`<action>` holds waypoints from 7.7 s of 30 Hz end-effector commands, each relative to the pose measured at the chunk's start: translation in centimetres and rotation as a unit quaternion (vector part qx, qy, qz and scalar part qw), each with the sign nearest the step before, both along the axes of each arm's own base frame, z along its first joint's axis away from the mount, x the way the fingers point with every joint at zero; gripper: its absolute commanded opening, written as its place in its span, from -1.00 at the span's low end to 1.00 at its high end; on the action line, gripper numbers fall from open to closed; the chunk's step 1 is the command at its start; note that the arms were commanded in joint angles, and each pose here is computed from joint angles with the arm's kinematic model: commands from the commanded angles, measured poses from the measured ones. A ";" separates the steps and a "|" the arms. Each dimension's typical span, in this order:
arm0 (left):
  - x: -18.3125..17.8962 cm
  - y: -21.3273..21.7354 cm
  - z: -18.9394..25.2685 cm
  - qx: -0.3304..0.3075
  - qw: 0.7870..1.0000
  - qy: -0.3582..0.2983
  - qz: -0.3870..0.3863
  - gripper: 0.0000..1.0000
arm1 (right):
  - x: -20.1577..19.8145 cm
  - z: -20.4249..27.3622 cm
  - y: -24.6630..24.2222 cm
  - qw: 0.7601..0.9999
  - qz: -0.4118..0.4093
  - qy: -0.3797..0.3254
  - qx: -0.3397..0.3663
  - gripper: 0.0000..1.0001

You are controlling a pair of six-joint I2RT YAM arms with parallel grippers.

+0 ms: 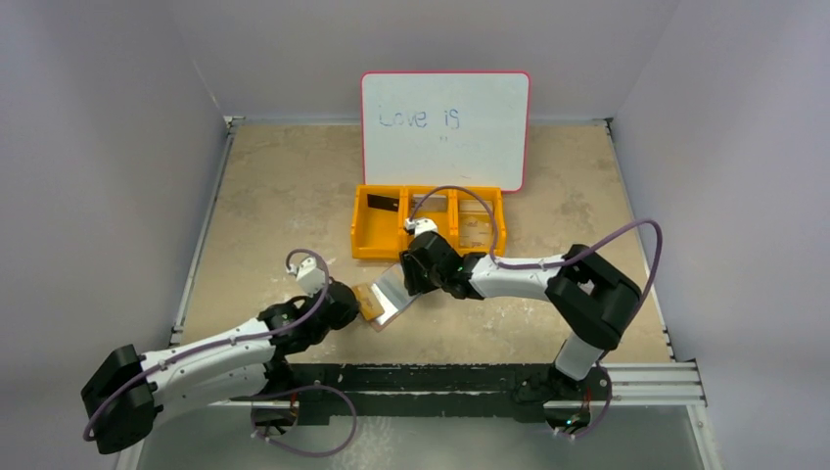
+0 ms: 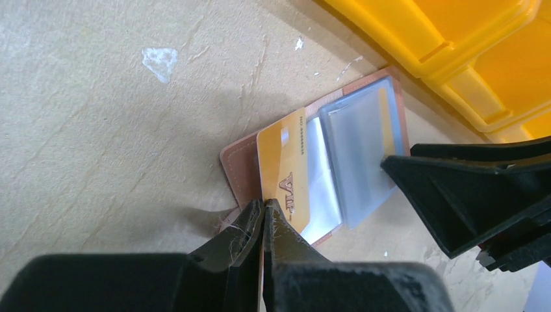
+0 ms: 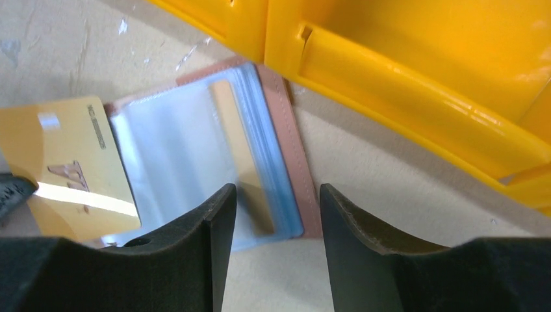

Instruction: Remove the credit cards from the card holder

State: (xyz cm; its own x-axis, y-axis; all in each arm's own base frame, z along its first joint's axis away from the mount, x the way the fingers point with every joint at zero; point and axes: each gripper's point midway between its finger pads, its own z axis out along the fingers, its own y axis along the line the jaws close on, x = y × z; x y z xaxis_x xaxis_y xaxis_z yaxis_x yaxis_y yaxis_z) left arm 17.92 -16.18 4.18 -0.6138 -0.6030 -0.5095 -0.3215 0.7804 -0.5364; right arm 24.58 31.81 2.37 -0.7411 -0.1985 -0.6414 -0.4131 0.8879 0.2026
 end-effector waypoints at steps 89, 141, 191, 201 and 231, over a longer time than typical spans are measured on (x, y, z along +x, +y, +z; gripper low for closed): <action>0.8 0.1 -4.4 0.034 0.998 0.037 -0.025 -1.00 | -4.5 0.7 8.2 0.933 0.064 0.233 0.266 -0.59; 4.1 0.3 6.7 0.067 0.996 -0.063 -0.021 -0.14 | 8.8 18.4 -15.7 0.916 0.287 -0.210 -0.184 -1.00; 3.4 3.6 9.2 0.107 0.990 -0.088 -0.002 0.17 | 12.9 6.1 -18.1 0.903 0.355 0.008 -0.240 -0.94; 3.9 3.2 9.3 0.138 0.987 -0.084 -0.021 0.20 | 14.2 7.2 -17.5 0.902 0.359 -0.003 -0.239 -0.86; 4.1 1.4 8.0 0.102 0.992 -0.067 -0.023 0.24 | 12.1 21.4 -9.7 0.966 0.055 -0.171 0.188 -0.39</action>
